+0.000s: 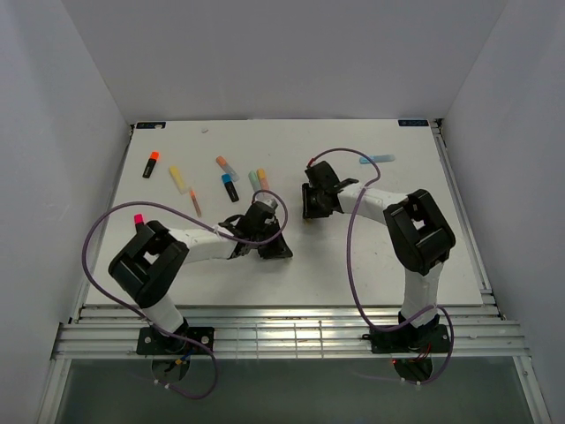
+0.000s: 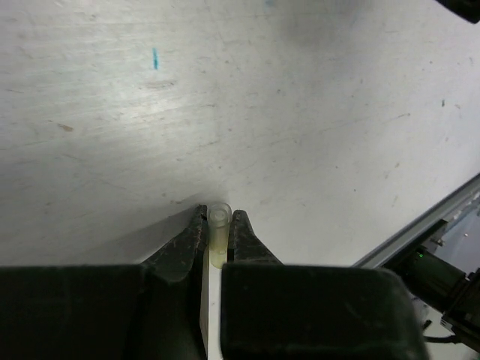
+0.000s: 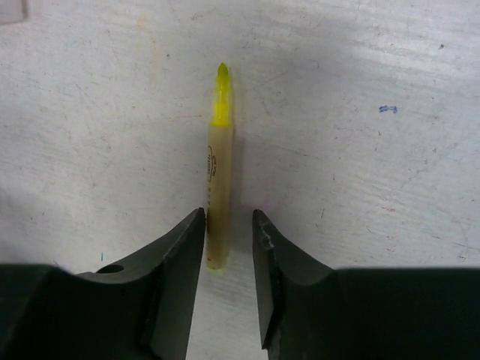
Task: Open the pen caps
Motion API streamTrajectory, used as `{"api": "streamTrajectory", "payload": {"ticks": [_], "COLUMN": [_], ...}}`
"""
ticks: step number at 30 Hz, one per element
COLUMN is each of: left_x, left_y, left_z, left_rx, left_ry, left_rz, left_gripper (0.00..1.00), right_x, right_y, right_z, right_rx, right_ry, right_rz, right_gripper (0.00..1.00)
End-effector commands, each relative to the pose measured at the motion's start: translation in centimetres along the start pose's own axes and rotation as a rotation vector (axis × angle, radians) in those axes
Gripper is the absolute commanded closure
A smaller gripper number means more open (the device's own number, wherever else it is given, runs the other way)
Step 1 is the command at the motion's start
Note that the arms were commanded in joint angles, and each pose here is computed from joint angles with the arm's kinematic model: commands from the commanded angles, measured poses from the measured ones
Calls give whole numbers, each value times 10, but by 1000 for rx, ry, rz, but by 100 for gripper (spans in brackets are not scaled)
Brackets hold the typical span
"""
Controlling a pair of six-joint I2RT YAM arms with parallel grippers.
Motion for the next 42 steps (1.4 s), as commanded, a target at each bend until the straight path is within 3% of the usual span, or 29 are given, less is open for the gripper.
{"api": "streamTrajectory", "payload": {"ticks": [1,8,14,24,35,42], "left_x": [17,54,73,83,75,72], "left_y": [31,32,31,50,59,68], "left_z": [6,2,-8,-9,-15,-19], "left_rx": [196,233,329,506,519,537], "left_ry": [-71,-102,-136,-149,-103,-95], "left_rz": [-40,-17,-25,-72,-75,-79], "left_gripper": [99,100,100,99,83,65], "right_x": [-12,-34,-62,-73,-83,-83], "right_y": [-4,2,9,14,15,17], "right_z": [-7,-12,-5,3,-1,-2], "right_rx": [-53,-23,-36,-86,-69,-50], "right_ry": [67,95,124,125,132,133], "right_rz": [47,24,-13,-40,-55,-54], "right_gripper": [64,92,92,90,77,71]}}
Point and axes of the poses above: each gripper's point midway between its finger pads, its own z axis back along the fingers, its own y axis along the line the jaws close on, x = y × z, the point moved 4 cm from there along z, back along the fingers, and after that the axes turned 12 degrees about z, right-handed, at the moved point
